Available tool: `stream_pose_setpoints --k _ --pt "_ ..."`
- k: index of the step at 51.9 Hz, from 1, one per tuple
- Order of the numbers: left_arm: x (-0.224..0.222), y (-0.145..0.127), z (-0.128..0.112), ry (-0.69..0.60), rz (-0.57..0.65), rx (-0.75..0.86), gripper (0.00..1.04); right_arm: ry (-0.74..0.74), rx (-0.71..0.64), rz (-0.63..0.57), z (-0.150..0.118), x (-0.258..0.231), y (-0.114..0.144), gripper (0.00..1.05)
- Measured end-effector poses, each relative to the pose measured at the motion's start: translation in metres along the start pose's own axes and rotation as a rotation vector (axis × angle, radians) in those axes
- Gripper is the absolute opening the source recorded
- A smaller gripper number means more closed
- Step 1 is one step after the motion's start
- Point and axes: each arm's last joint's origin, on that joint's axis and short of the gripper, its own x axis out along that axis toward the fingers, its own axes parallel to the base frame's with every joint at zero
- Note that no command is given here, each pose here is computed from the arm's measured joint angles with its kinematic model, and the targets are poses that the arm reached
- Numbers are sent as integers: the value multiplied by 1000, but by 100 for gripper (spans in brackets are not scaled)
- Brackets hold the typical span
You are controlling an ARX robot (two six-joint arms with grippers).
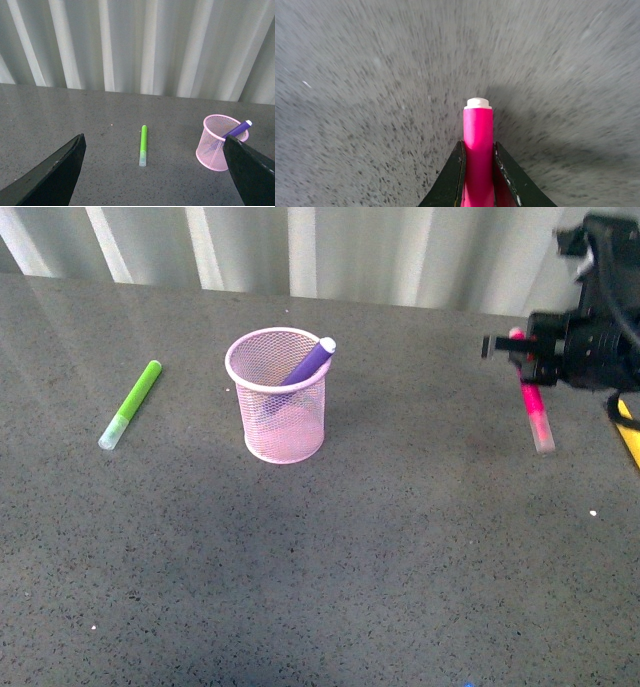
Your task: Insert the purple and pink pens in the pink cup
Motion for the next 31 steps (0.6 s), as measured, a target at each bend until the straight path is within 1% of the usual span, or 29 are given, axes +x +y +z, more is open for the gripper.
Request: stream_pose_setpoints --k 3,7,8,10,13,15,22,31 --pt "0 0 0 0 0 0 98 -128 -67 78 14 -13 13 12" --pt "0 0 0 0 0 0 98 -291 -148 178 32 -29 38 12" --pt "0 0 0 0 0 0 98 -309 -155 192 34 -30 41 12" --pt "0 0 0 0 0 0 98 -380 -193 245 40 -36 56 12" --pt "0 0 0 0 0 0 98 -424 -221 278 43 -40 67 12" --pt "0 0 0 0 0 0 98 -471 -253 322 43 -42 82 12" --pt "0 0 0 0 0 0 98 -523 -282 400 40 -36 112 12" --pt "0 0 0 0 0 0 98 -551 -262 473 41 -18 139 12"
